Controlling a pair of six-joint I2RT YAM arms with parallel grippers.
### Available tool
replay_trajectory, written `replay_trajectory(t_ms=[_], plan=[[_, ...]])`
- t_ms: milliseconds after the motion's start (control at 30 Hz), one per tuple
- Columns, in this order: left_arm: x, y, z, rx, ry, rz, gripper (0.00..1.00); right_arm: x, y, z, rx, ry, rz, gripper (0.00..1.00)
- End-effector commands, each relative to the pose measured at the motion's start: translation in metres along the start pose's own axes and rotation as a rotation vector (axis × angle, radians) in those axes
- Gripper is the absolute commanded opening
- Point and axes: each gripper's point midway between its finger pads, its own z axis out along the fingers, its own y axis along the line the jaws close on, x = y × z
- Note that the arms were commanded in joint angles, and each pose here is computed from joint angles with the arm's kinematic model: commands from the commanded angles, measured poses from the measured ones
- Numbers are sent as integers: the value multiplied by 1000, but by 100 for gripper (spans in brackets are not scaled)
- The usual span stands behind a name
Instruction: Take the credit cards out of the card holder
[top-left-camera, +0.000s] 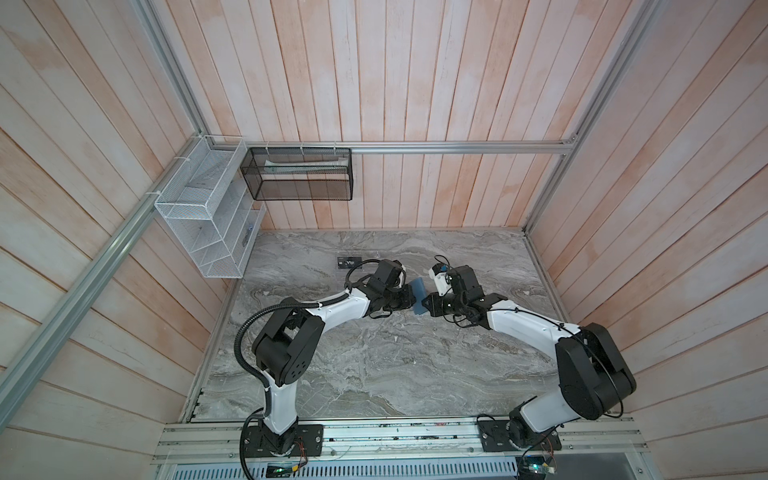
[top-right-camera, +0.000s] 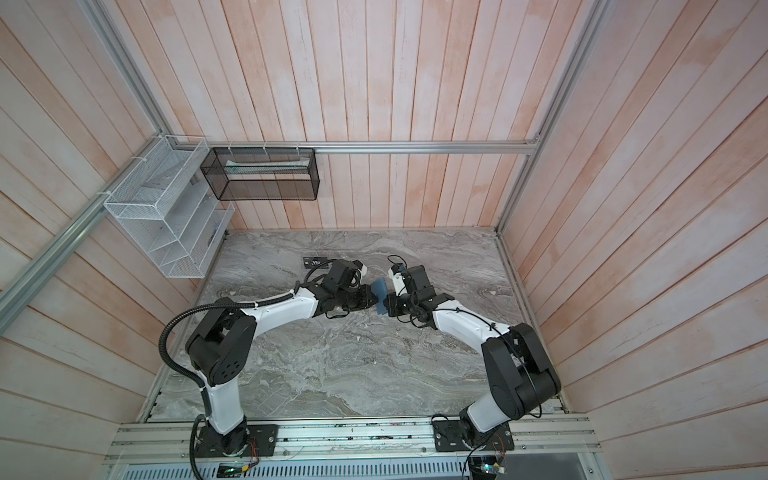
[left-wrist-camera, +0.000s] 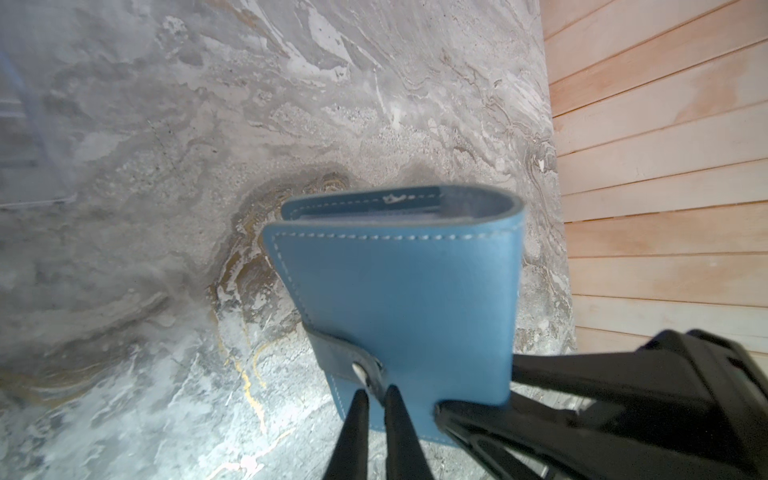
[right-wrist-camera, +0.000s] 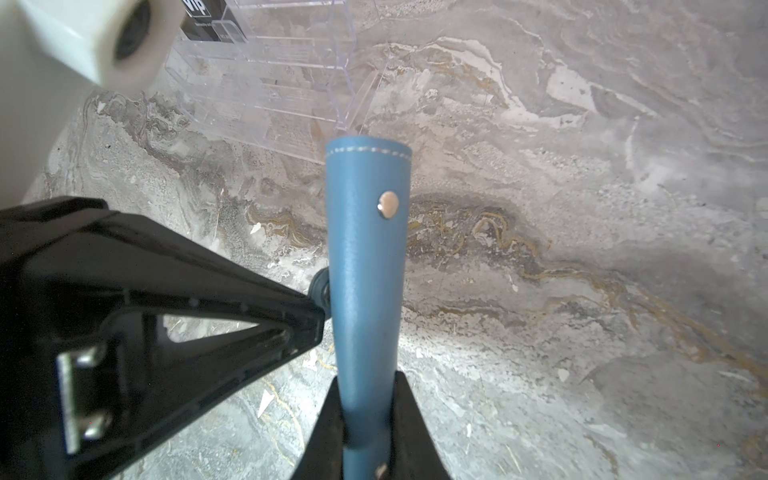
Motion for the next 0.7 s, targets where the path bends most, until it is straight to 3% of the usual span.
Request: replay_trajectory(t_ms=[0,100,667], plan=[[-5,4,3,-28,-14,9,9,-17,8,-6,-8,-40,-27,0],[-5,5,3,-32,-15,9,0,-18,9,-6,-12,-42,-32,0],[-1,31,-8,-85,-44,10,0,-21,6,-15,-29,-59,-26,0]])
